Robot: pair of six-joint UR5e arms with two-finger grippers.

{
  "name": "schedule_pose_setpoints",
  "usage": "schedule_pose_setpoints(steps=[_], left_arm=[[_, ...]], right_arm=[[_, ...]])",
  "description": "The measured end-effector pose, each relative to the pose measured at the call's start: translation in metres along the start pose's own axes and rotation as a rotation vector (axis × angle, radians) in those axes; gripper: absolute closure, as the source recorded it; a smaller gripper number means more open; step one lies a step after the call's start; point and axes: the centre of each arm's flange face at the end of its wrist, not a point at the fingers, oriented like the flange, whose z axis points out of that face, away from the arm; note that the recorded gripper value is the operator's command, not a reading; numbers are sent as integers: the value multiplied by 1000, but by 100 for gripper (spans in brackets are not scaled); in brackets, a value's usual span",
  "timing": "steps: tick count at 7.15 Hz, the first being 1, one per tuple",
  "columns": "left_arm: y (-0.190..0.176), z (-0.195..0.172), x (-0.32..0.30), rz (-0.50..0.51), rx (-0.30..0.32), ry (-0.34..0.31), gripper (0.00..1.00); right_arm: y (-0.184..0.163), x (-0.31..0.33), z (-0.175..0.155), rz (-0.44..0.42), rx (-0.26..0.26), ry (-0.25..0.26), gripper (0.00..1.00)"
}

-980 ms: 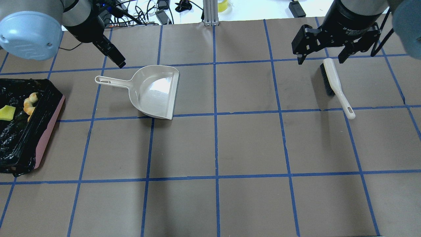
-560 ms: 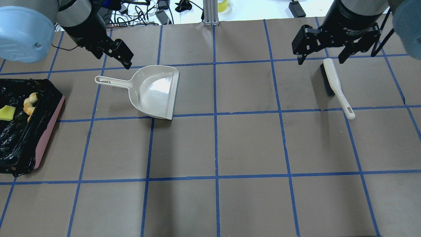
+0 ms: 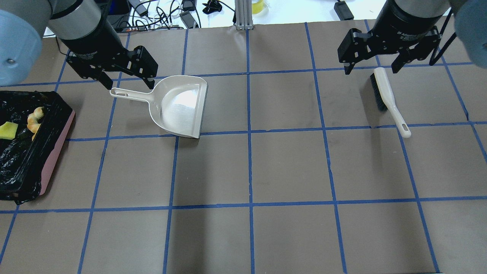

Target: Sweep and dump trash into bin

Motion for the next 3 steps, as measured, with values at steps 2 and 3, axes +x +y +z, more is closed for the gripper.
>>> schedule_pose_setpoints(steps=[2,3], left_arm=[[4,0,-1,0,-7,-1,0],[5,0,-1,-1,-6,-2,0]], right_arm=[[0,0,0,0,0,0,0],[0,0,0,0,0,0,0]])
